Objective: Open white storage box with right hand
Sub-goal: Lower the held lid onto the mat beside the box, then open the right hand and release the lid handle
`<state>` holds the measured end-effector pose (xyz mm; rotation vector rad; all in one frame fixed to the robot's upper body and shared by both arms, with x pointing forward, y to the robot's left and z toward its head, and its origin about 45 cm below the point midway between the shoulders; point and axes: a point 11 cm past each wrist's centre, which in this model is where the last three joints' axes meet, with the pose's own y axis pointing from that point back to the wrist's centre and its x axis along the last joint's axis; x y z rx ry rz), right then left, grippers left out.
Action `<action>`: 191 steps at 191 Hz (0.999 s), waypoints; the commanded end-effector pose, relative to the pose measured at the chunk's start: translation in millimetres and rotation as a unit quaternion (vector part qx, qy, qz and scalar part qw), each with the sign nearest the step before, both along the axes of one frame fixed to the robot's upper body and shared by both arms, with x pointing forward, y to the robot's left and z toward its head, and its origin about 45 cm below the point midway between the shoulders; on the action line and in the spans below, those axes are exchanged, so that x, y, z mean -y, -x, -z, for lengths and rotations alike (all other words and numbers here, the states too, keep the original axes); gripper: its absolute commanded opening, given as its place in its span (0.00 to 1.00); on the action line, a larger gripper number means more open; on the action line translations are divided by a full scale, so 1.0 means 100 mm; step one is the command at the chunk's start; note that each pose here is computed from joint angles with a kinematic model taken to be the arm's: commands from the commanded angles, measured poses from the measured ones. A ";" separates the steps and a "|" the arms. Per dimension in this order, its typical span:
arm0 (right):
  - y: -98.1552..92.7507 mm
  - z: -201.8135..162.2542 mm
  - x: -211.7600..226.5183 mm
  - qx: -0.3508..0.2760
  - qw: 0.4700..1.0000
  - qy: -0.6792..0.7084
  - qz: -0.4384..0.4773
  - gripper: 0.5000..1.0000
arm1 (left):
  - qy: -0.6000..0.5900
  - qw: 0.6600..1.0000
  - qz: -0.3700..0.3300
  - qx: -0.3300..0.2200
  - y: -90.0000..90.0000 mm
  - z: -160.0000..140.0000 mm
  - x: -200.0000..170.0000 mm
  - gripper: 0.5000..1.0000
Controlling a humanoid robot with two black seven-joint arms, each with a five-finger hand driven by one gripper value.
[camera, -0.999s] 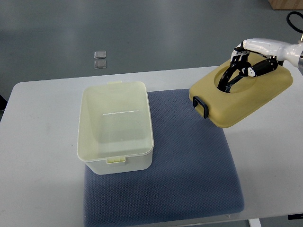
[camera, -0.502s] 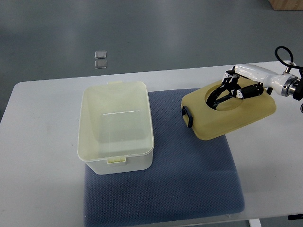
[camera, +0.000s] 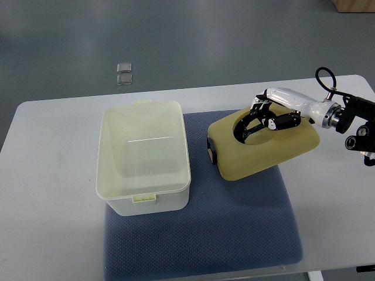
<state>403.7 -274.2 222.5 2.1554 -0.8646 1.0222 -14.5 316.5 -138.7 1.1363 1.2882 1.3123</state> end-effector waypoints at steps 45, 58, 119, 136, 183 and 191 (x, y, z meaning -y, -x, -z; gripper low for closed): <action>0.16 0.31 -0.24 -0.023 0.999 -0.039 -0.002 0.60 | -0.002 1.000 -0.001 0.000 0.00 0.00 -0.01 1.00; 0.19 0.35 -0.22 -0.027 0.999 -0.033 -0.006 0.79 | -0.002 1.000 -0.001 0.000 0.00 0.00 -0.01 1.00; 0.26 0.34 -0.01 -0.029 0.999 0.006 -0.020 0.86 | -0.002 1.000 0.000 0.000 0.00 0.00 -0.01 1.00; 0.23 0.24 0.06 -0.036 0.999 0.009 -0.021 0.86 | -0.003 1.000 0.000 0.000 0.00 0.00 -0.02 1.00; 0.09 -0.52 0.16 -0.016 0.999 -0.019 -0.026 0.86 | -0.001 1.000 0.000 0.000 0.00 0.00 0.00 1.00; 0.07 -0.67 0.18 -0.012 0.999 -0.028 -0.025 0.86 | 0.001 1.000 0.001 0.000 0.00 0.00 0.01 1.00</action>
